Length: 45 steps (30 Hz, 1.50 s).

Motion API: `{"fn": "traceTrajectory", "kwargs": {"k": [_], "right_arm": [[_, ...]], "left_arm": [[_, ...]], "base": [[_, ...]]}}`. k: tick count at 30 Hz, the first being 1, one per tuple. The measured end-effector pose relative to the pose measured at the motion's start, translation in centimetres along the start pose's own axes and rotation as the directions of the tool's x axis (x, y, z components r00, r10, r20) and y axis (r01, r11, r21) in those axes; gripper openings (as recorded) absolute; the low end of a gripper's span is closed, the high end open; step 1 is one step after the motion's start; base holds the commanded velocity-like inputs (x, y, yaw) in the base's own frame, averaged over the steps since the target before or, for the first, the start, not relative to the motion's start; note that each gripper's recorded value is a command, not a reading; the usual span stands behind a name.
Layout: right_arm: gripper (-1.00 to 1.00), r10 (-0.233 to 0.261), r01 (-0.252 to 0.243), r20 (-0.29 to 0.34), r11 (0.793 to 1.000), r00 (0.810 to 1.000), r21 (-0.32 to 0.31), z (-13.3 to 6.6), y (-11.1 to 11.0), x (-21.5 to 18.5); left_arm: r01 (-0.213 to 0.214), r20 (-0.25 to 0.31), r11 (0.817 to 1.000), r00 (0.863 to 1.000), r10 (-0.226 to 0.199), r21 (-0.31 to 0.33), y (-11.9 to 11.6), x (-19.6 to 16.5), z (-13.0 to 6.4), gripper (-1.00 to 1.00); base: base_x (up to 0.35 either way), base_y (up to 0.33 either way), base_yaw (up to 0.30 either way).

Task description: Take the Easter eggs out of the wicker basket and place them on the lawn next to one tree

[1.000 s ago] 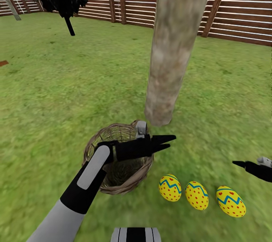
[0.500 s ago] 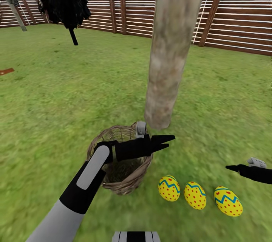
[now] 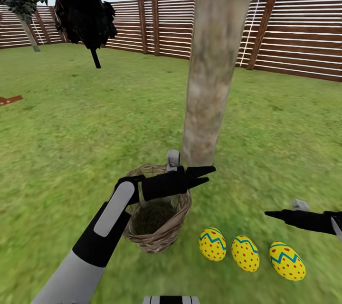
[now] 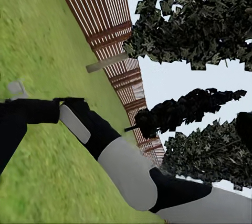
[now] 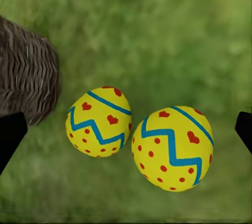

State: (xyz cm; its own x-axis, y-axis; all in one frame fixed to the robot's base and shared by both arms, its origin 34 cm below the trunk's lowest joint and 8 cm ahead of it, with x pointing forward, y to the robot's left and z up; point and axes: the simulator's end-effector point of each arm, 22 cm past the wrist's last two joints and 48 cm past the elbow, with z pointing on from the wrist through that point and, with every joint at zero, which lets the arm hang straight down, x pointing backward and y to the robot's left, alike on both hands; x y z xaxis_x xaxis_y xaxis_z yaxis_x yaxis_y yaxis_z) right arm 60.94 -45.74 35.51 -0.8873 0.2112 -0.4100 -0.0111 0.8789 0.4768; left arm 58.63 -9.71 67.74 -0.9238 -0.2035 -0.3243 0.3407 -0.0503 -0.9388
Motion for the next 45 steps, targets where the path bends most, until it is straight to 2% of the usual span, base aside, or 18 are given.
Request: {"fn": "traceTrajectory", "kwargs": {"k": [3,7,9,13,17,26,28,32,34,35,40,45], "right_arm": [[1.00,-0.013,0.013,-0.001,1.000,1.000,-0.003,0.0,0.4,0.3],[1.00,-0.025,0.025,-0.020,1.000,0.999,-0.019,1.0,1.8,1.4],[1.00,-0.062,0.060,-0.045,0.998,0.997,-0.032,2.2,3.2,2.5],[1.00,-0.115,0.113,-0.048,0.993,0.992,-0.045,3.0,4.5,3.0],[1.00,-0.134,0.131,-0.038,0.990,0.990,-0.055,3.0,5.3,3.1],[1.00,-0.175,0.176,0.015,0.982,0.984,-0.074,2.3,7.1,1.7],[1.00,-0.178,0.179,0.022,0.981,0.984,-0.076,2.3,7.5,1.5],[1.00,-0.181,0.182,0.028,0.982,0.983,-0.055,2.0,7.5,1.3],[1.00,-0.177,0.178,0.023,0.984,0.984,-0.021,2.3,7.1,1.6],[1.00,-0.178,0.178,0.025,0.984,0.984,-0.002,2.5,7.1,1.5],[1.00,-0.184,0.179,0.041,0.979,0.982,0.096,2.3,5.9,0.6],[1.00,-0.191,0.182,0.059,0.975,0.980,0.127,1.8,6.1,-0.1]], "left_arm": [[-0.011,0.000,1.000,1.000,0.011,0.002,-0.7,0.0,0.0,1.00],[-0.027,-0.002,1.000,1.000,0.027,0.005,-1.5,0.0,0.1,1.00],[-0.035,-0.002,0.999,0.999,0.035,0.005,-1.9,0.0,0.1,1.00],[-0.052,-0.003,0.999,0.999,0.052,0.006,-2.8,0.0,0.0,1.00],[-0.077,-0.004,0.997,0.997,0.077,-0.024,-2.6,-0.3,-1.2,1.00],[-0.116,-0.008,0.992,0.993,0.116,-0.038,-4.1,-0.3,-1.5,1.00],[-0.132,-0.013,0.988,0.991,0.131,-0.078,-3.6,-0.3,-1.8,1.00],[-0.156,-0.012,0.972,0.988,0.157,-0.174,-2.3,-1.0,-3.1,1.00],[-0.167,-0.017,0.956,0.986,0.168,-0.240,-1.1,-1.4,-3.9,1.00],[-0.169,-0.028,0.953,0.985,0.167,-0.252,-1.0,-1.2,-4.1,1.00],[-0.189,-0.056,0.942,0.982,0.181,-0.276,-1.2,-0.8,-4.9,1.00],[-0.205,-0.072,0.939,0.979,0.192,-0.277,-2.0,-0.1,-4.9,1.00]], "base": [[0.000,0.000,0.000],[0.000,0.000,0.000],[0.000,0.000,0.000],[0.000,0.000,0.000],[0.000,0.000,0.000],[0.000,0.000,0.000],[0.000,0.000,0.000],[0.000,0.000,0.000],[0.000,0.000,0.000],[0.000,0.000,0.000],[0.000,0.000,0.000],[-0.070,0.000,0.000]]}}
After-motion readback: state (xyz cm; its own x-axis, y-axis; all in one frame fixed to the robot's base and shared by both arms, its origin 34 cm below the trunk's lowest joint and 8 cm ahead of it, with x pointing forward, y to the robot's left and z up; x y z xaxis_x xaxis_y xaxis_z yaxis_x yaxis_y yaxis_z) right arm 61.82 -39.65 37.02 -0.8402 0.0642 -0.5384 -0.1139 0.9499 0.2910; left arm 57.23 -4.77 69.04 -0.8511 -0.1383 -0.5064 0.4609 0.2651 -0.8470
